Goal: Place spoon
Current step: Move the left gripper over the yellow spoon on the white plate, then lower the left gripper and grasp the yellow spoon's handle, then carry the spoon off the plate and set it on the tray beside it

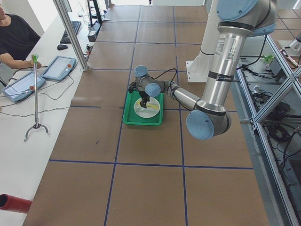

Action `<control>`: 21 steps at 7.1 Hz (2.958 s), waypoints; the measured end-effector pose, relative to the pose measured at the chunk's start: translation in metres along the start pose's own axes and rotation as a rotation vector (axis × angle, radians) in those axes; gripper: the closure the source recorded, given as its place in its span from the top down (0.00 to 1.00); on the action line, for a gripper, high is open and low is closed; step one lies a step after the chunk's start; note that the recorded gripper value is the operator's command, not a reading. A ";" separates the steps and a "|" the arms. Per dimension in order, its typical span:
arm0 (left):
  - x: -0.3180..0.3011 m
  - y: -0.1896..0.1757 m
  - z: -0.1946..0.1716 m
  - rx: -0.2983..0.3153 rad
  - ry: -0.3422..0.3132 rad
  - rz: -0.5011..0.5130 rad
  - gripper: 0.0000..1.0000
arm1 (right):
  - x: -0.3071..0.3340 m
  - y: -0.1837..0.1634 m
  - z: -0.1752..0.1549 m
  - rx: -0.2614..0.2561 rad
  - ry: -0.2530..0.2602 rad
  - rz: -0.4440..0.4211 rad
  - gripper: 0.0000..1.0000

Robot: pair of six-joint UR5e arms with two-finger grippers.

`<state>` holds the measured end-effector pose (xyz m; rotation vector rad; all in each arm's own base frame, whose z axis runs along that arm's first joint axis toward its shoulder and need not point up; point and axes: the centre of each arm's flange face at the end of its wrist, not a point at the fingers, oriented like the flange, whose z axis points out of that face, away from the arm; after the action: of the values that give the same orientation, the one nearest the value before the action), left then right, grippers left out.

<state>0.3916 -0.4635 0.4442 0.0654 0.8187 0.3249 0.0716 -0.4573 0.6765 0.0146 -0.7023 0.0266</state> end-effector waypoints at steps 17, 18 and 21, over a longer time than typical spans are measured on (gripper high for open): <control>0.094 -0.028 0.012 -0.048 0.083 -0.380 0.44 | 0.000 0.000 0.000 -0.001 0.000 0.001 1.00; 0.094 -0.028 0.012 -0.046 0.085 -0.361 0.67 | 0.000 0.000 0.000 0.000 0.000 0.000 1.00; 0.085 -0.037 -0.008 -0.013 0.095 -0.365 0.80 | 0.000 0.000 0.000 -0.001 0.000 0.000 1.00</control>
<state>0.4495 -0.4732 0.3725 -0.1114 0.9040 -0.0115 0.0716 -0.4572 0.6768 0.0139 -0.7027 0.0268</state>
